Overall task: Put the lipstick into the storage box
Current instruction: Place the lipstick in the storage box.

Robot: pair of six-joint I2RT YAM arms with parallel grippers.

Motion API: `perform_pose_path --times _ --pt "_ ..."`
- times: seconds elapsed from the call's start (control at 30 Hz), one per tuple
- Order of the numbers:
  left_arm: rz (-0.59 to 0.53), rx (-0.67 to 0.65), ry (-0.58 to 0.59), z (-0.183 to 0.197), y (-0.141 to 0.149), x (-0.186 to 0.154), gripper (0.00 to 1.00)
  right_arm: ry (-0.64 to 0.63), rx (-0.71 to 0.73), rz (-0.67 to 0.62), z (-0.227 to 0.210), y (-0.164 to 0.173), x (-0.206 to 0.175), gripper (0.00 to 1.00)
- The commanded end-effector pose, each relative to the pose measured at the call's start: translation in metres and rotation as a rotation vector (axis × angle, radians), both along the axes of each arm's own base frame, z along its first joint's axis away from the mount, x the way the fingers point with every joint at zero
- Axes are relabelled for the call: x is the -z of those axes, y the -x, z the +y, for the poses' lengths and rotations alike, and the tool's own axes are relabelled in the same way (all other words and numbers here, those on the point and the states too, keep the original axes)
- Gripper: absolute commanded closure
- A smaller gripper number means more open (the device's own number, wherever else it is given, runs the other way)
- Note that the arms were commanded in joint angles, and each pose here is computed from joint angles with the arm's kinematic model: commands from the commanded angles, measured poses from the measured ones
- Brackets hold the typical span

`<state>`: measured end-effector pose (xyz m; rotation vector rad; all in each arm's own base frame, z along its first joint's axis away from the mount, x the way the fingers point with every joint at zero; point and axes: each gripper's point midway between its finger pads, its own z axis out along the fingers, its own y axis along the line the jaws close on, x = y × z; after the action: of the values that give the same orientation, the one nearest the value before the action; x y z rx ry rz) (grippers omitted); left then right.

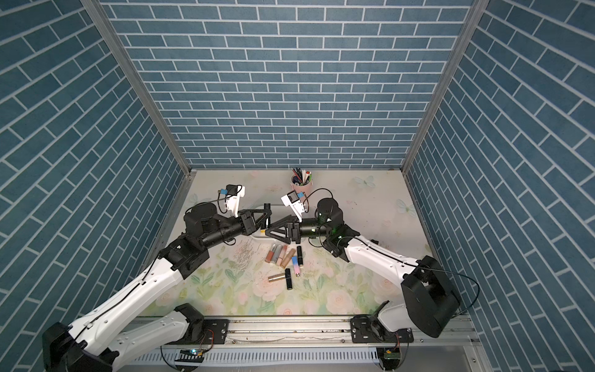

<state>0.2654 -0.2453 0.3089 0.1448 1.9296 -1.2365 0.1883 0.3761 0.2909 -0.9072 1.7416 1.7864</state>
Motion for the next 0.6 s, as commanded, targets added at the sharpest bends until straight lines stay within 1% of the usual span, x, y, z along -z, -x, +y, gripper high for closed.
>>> perform_pose_path --times 0.0,0.1,0.3,0.57 --pt "-0.024 0.018 0.023 0.000 0.004 -0.006 0.94 -0.039 0.003 -0.027 0.005 -0.003 -0.017 0.48" --pt "-0.024 0.020 0.022 0.000 0.005 -0.007 0.94 -0.035 0.018 -0.025 0.007 -0.007 -0.016 0.48" --pt "-0.018 0.024 0.022 0.000 0.007 -0.005 0.94 -0.036 0.050 -0.021 0.009 -0.013 -0.016 0.52" --pt "-0.022 0.019 0.023 0.002 0.008 -0.005 0.94 -0.047 0.064 -0.009 0.012 -0.019 -0.020 0.70"
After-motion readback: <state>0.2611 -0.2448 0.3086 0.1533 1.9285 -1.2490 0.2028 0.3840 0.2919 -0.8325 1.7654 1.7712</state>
